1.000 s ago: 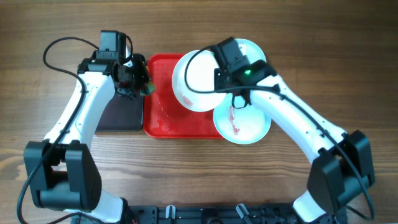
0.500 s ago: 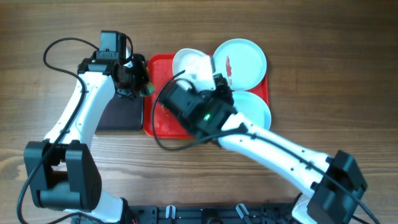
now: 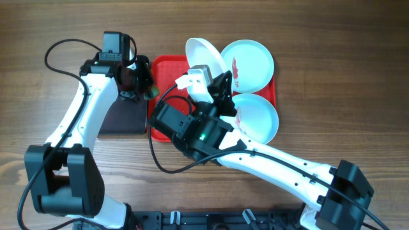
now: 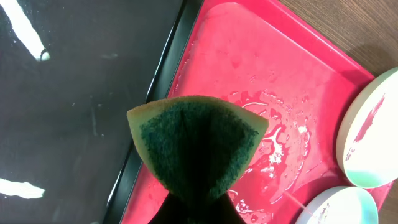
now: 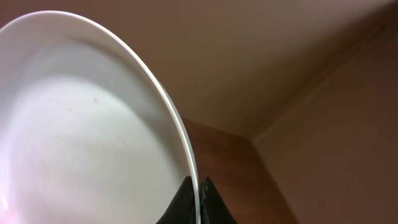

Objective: Clean dirty plates on tray and stack at the side
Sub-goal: 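Lift the white plate with the right gripper and carry it right of the tray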

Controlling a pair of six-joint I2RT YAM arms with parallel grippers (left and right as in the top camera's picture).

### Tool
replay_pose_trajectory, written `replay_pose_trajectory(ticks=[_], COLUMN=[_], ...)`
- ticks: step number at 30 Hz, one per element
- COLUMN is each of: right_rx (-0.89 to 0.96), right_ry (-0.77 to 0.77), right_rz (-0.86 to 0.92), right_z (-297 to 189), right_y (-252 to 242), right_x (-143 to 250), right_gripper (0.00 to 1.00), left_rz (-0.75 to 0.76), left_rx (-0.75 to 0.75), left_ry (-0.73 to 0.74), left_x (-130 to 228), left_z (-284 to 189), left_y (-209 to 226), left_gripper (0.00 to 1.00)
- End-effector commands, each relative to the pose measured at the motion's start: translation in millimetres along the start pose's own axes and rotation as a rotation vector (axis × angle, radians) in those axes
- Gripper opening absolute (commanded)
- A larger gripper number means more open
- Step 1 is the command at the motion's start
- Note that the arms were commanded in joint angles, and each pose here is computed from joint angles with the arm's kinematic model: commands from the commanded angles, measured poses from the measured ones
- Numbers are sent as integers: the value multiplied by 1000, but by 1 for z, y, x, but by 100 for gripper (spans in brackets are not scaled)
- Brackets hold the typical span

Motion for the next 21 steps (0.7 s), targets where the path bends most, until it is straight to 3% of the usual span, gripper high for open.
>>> replay_pose_trajectory(ticks=[1,5,13,21], right_rx=[49,-11,-625,-759], right_ry=[-20,-5,278,656], right_rz=[31,39,119,278], right_z=[-2,-2,-3,53], right_y=[-18,-9,80,67], right_x=[-8,-6,32,91], right_gripper=[4,4,4,4], left_rz=[-7,-7,-7,-7], left_rx=[17,17,16,17], left_ry=[-8,-9,-8,-8], left_x=[-2,-2,-2,-2], left_z=[-6,-6,-6,-6], left_y=[-4,-4,-4,-4], left_gripper=[4,4,4,4])
Point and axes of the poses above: each gripper's point midway between its finger pads, its own z axis out along the fingers, its own y axis along the line the jaws close on, x = y × z, the point moved 1 cm from there along -z, back along the fingers, and after that the axes turned 6 degrees about -z, right-handed, at the moved point
